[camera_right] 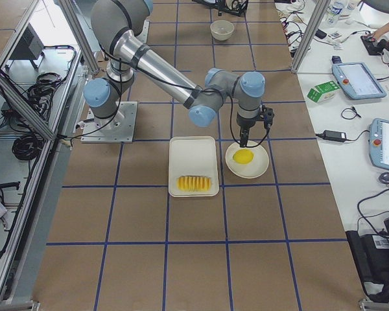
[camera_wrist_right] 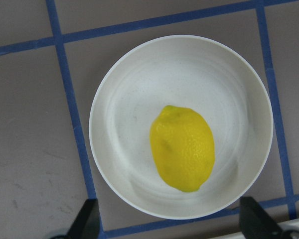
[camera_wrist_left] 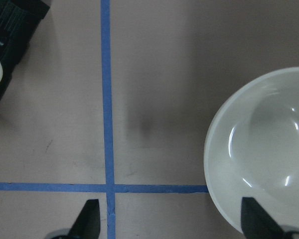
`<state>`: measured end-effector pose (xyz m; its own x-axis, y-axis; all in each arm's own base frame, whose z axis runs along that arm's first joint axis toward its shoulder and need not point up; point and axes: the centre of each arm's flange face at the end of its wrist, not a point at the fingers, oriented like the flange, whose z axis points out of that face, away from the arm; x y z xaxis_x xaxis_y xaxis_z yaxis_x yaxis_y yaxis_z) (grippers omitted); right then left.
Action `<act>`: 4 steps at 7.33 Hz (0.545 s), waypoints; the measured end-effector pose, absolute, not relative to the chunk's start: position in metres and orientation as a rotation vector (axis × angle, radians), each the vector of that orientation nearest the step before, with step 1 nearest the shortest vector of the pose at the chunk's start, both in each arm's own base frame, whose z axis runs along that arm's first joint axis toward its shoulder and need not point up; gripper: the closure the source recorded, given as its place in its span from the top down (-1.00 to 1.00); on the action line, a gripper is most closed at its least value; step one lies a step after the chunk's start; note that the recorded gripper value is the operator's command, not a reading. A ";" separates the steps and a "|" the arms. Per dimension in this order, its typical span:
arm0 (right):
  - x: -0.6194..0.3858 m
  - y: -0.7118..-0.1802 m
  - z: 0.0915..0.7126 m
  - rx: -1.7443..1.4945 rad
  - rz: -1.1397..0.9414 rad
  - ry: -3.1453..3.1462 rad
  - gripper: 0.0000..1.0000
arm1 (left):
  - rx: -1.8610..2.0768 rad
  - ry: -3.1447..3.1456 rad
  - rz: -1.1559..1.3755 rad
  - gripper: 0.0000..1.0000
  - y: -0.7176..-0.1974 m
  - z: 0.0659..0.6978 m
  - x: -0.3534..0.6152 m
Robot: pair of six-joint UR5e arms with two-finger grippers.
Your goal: Place bowl and put lemon in it
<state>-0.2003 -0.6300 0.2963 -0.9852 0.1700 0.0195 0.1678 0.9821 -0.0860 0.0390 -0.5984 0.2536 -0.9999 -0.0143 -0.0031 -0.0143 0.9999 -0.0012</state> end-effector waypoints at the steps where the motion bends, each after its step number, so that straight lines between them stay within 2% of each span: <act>1: -0.206 -0.638 0.283 -0.266 0.122 -3.101 1.00 | -0.025 3.164 -0.003 0.92 -0.602 0.242 0.036; 2: -0.210 -0.644 0.270 -0.268 0.110 -3.103 1.00 | -0.015 3.184 0.004 0.80 -0.605 0.232 0.029; 3: -0.214 -0.649 0.257 -0.270 0.101 -3.105 1.00 | 0.004 3.194 0.014 0.22 -0.607 0.224 0.021; 4: -0.217 -0.653 0.243 -0.274 0.084 -3.107 1.00 | 0.018 3.196 0.020 -0.82 -0.609 0.217 0.016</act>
<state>-0.2170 -0.6526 0.2429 -0.9844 0.1754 0.0164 0.1743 0.9831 -0.0556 0.0163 -0.6090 0.2172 -0.9985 0.0108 0.0546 0.0115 0.9999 0.0125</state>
